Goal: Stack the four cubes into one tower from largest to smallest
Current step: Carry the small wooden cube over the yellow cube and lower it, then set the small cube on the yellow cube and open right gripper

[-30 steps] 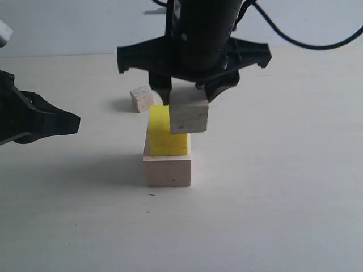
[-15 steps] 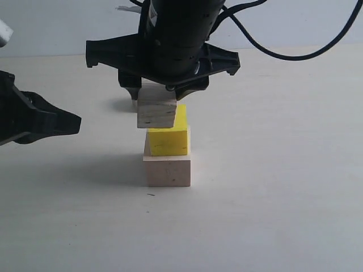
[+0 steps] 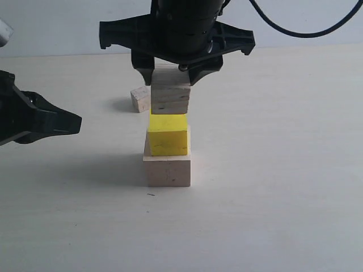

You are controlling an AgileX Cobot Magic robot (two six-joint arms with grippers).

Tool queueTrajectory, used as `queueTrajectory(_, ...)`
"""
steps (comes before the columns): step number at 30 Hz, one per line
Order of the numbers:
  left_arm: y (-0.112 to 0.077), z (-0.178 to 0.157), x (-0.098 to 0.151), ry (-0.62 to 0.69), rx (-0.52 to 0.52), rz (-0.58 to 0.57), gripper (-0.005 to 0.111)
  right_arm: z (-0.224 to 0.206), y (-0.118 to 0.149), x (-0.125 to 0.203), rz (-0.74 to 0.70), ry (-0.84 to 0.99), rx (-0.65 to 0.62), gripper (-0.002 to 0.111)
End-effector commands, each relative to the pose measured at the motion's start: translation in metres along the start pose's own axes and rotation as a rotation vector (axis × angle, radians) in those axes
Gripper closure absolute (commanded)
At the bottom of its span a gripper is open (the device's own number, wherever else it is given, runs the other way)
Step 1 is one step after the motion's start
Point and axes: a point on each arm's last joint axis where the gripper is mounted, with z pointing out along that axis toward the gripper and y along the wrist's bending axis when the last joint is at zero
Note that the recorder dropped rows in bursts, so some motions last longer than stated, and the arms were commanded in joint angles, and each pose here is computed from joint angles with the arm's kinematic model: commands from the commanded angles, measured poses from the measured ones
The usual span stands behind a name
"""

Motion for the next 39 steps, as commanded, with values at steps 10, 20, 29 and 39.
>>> queueTrajectory(10,-0.002,-0.001,0.000,-0.006,0.013,-0.011,0.107,0.023,0.007,-0.001,-0.029,0.011,0.022,0.108)
queueTrajectory(20,-0.002,-0.001,0.000,-0.006,0.013,-0.011,0.107,0.025,0.007,-0.004,-0.035,-0.016,0.035,0.108)
queueTrajectory(29,-0.002,-0.001,0.000,-0.006,0.013,-0.011,0.107,0.026,0.006,-0.005,-0.041,-0.026,0.044,0.108)
queueTrajectory(39,-0.003,-0.001,0.000,-0.001,0.021,-0.014,0.107,0.026,0.007,-0.005,-0.035,-0.020,0.038,0.108)
